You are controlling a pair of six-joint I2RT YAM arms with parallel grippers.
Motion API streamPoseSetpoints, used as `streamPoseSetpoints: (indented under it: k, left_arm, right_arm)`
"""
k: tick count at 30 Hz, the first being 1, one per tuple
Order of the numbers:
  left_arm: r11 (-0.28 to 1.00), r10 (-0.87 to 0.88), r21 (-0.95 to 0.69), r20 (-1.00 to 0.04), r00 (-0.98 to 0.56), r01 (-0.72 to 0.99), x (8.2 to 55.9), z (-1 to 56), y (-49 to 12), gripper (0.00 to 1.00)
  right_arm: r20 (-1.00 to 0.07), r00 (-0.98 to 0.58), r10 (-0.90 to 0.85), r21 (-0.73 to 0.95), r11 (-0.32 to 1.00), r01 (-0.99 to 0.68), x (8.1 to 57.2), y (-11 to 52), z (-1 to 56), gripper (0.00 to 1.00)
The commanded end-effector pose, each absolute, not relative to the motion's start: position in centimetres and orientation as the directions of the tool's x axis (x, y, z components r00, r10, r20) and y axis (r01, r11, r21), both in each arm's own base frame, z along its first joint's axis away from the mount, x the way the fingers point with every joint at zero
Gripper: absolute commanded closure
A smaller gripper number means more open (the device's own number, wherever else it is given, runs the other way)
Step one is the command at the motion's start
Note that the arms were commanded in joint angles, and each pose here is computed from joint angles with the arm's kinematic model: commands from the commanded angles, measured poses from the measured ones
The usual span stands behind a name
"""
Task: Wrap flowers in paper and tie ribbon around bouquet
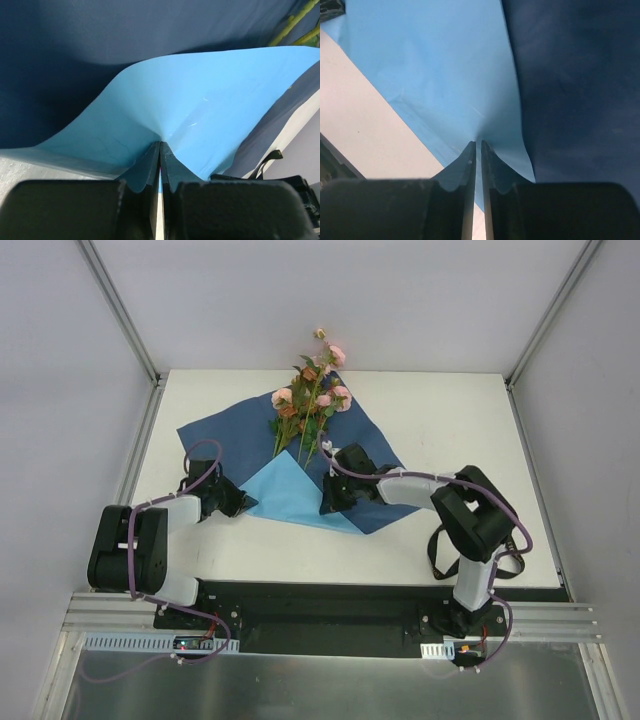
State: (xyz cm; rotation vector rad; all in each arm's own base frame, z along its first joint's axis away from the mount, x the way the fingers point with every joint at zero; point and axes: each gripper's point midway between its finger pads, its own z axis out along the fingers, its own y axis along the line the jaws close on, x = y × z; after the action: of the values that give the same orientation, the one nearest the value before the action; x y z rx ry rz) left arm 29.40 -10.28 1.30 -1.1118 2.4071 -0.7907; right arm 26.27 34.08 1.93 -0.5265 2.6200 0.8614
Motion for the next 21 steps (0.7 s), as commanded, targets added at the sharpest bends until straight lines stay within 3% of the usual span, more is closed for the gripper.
streamPoseSetpoints:
  k: [1,9,16,21]
  left_arm:
    - [0.53,-0.782,-0.527,0.001,-0.624,-0.665,25.9,-1.7,-10.3,1.0]
    - [0.509,-0.769,-0.502,0.101,-0.631,-0.7,22.9,-2.8,-12.3,1.0]
    - [0.511,-0.784,-0.488,0.073,-0.617,-0.707,21.0,-3.2,-12.1,1.0]
    - [0.508,-0.785,-0.485,0.08,-0.614,-0.712,20.0,-3.5,-13.0,1.0]
  right_arm:
    - [-0.417,-0.885,-0.207,0.344,0.865,-0.365,26.5,28.7,0.1,0.88]
    - [-0.426,-0.88,-0.211,0.251,0.907,-0.339,28.1,24.5,-0.8,0.89]
    - [-0.469,-0.822,-0.323,0.156,0.886,-0.437,29.3,23.6,2.6,0.85]
    - [-0.516,-0.781,-0.351,0.069,0.892,-0.446,29.5,22.5,7.1,0.66]
